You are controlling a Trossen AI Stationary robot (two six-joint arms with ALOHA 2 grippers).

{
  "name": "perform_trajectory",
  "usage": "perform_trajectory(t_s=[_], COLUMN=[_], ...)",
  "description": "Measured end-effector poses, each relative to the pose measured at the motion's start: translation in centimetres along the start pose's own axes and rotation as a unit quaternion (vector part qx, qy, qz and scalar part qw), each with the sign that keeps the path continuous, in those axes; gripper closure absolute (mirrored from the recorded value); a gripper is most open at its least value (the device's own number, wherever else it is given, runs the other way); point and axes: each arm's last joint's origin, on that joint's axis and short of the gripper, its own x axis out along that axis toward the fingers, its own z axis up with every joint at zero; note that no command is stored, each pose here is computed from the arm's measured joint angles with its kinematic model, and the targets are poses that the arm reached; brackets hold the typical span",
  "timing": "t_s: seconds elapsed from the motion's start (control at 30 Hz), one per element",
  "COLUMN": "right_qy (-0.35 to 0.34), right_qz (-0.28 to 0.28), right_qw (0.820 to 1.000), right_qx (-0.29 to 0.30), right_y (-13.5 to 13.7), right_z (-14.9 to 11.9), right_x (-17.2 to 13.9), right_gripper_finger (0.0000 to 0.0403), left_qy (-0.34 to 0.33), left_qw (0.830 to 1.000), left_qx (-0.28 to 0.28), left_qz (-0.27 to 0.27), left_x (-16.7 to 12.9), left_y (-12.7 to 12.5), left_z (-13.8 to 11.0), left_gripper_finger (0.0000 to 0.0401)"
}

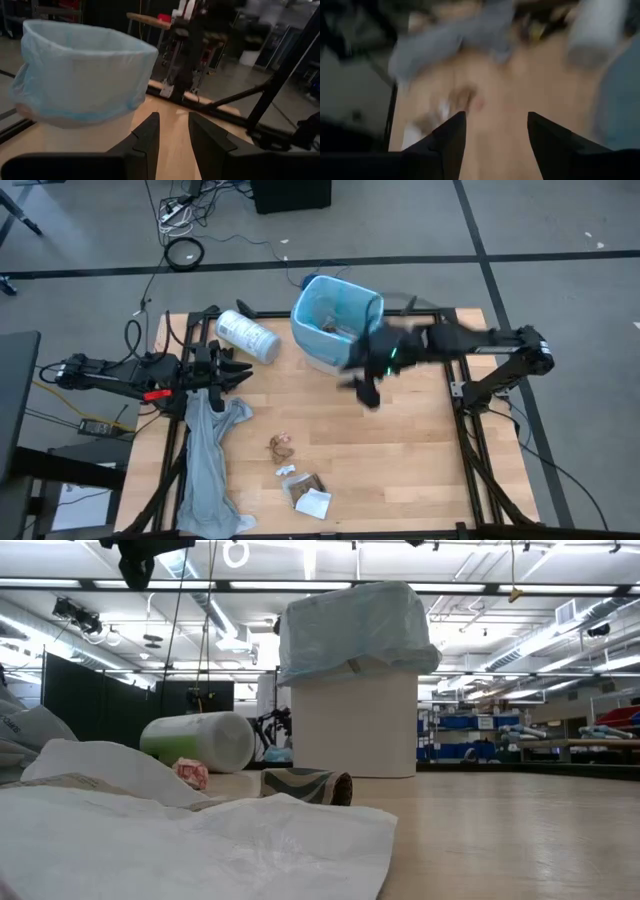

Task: Place trash/remove bag and relplace
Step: Put the brown napkin into the trash bin

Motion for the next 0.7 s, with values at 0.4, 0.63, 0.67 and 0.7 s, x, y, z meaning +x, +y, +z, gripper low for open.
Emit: perform_trajectory(t_s=[0.4,0.63,0.67,0.7], right_qy=[0.030,-0.026,-0.032,-0.041], right_qz=[-0.033,0.084,0.100,0.113], right_qw=[0.986,0.983,0.981,0.980], right_qx=[-0.160,-0.162,-0.162,-0.161], right_y=[3.8,2.8,2.5,2.3], right_z=[-9.6,-10.0,-10.0,-9.9], right_x=[13.0,20.7,21.5,22.0], right_gripper_finger=[0.0209,0.0180,0.0176,0.0174], left_qy=[0.005,0.008,0.010,0.012], left_qw=[1.000,1.000,1.000,1.000], left_qx=[0.003,0.004,0.005,0.006], left_qz=[0.004,0.006,0.006,0.007], left_x=[0.1,0.1,0.1,0.1], left_y=[0.0,0.0,0.0,0.1], left_z=[-0.1,-0.2,-0.2,-0.3], left_gripper_finger=[0.0288,0.0288,0.0288,0.0288])
